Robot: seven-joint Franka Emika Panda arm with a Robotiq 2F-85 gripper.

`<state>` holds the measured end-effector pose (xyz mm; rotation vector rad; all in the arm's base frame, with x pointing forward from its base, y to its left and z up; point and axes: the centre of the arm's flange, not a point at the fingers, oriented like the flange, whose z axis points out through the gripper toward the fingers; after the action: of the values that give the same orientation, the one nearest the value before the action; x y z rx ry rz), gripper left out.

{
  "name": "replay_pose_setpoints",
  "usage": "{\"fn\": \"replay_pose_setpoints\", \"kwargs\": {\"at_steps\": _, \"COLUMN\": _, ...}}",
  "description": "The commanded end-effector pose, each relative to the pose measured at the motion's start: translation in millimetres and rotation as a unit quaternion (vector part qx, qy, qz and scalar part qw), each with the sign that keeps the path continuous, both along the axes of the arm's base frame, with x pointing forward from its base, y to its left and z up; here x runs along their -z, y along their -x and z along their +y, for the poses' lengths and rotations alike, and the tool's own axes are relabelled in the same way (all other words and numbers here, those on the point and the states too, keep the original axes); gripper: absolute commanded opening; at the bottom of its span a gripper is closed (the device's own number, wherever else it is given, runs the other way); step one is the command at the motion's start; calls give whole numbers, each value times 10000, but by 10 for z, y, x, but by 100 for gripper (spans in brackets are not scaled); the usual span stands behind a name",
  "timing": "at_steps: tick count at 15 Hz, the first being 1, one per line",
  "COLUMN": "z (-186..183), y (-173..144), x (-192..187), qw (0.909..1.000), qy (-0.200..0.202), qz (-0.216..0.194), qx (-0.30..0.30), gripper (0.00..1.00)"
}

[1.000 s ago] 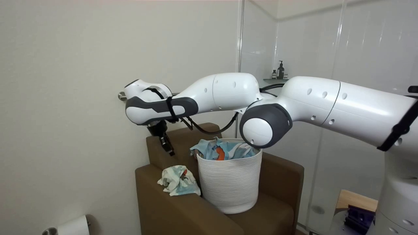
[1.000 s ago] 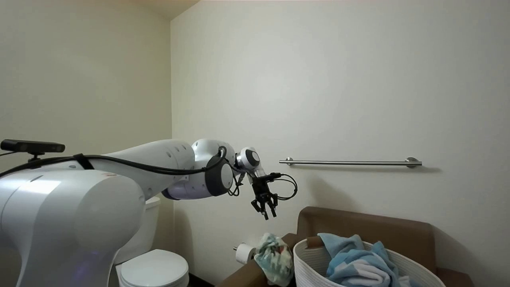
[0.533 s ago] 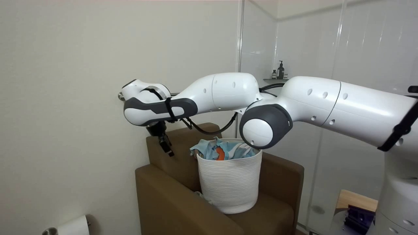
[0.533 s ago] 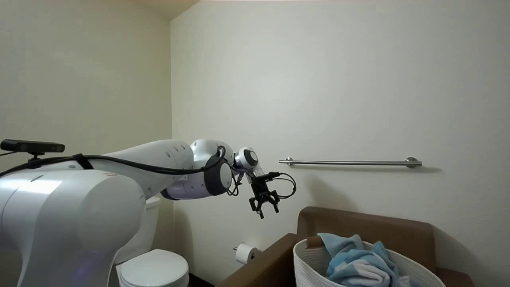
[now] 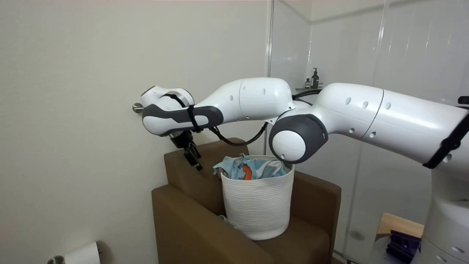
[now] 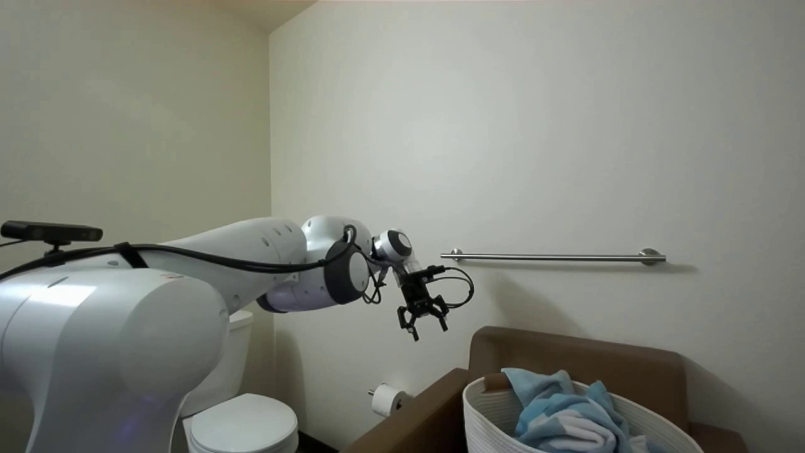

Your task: Pick up the cloth from the basket and put it on the sofa

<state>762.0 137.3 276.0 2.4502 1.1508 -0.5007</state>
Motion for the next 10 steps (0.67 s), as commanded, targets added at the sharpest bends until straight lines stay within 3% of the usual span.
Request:
{"fn": "replay_pose_setpoints", "kwargs": {"at_steps": 1, "z": -256, "y": 184, "x": -314, "qw": 9988, "qy": -132, "qz": -80, "qx": 456, "gripper": 100}}
{"fn": "replay_pose_setpoints", "kwargs": {"at_steps": 6, "z": -693, "y": 454, "x": -643, "qw": 9947, "qy": -663, "qz": -515, "qx": 589, "gripper": 100}}
{"fn": "replay_pose_setpoints", "kwargs": {"at_steps": 10, "z": -1118, "y": 516, "x": -866, "qw": 9848, "qy": -1263, "qz": -745, "qx": 928, "gripper": 100}}
